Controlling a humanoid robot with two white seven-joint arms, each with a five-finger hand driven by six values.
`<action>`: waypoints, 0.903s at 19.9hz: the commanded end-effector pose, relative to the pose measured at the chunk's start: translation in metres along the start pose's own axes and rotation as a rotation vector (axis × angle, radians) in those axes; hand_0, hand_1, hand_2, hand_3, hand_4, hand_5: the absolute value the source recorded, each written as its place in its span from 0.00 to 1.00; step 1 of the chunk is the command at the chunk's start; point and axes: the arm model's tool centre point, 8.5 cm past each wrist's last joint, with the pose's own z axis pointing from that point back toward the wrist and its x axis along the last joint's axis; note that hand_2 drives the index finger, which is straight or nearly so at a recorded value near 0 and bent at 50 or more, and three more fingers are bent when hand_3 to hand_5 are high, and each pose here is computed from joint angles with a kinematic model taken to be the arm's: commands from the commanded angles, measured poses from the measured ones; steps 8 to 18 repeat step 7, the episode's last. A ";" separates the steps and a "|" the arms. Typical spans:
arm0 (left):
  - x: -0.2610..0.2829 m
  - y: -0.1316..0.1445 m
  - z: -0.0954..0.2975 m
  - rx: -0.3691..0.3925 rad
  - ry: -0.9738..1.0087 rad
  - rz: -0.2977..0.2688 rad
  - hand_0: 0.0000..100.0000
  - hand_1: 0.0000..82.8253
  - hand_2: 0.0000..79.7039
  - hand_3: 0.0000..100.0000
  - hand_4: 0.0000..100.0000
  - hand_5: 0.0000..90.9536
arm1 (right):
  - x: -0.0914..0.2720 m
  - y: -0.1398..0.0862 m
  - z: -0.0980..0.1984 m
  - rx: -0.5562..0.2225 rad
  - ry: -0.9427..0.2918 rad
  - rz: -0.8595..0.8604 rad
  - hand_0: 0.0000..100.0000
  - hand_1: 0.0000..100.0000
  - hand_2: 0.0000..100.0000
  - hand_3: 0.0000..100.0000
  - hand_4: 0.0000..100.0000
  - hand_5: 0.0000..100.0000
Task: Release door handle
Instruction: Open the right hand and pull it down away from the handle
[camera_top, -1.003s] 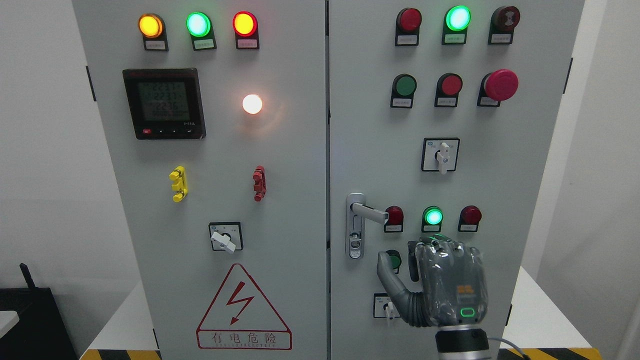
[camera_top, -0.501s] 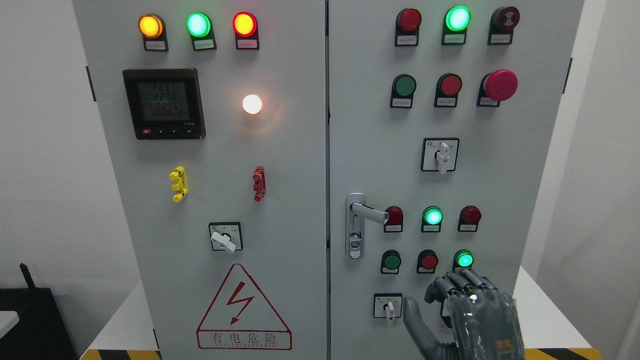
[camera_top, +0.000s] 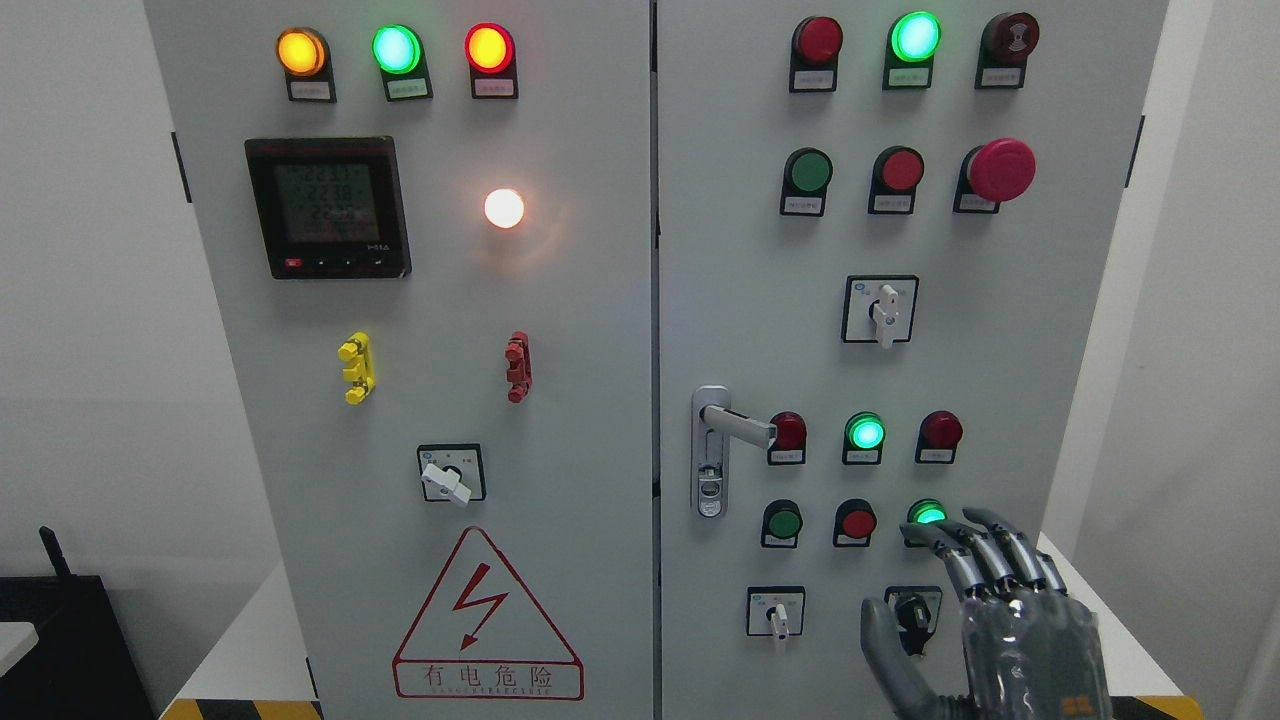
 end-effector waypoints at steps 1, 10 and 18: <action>-0.006 0.001 0.001 0.004 0.010 0.012 0.12 0.47 0.00 0.00 0.00 0.00 | -0.003 -0.013 -0.001 -0.034 0.003 0.005 0.46 0.08 0.00 0.03 0.00 0.00; -0.005 0.001 0.001 0.004 0.008 0.012 0.12 0.47 0.00 0.00 0.00 0.00 | -0.002 -0.012 -0.001 -0.032 0.000 0.002 0.45 0.10 0.00 0.04 0.00 0.00; -0.005 0.001 0.001 0.004 0.008 0.012 0.12 0.47 0.00 0.00 0.00 0.00 | -0.002 -0.012 -0.001 -0.032 0.000 0.002 0.45 0.10 0.00 0.04 0.00 0.00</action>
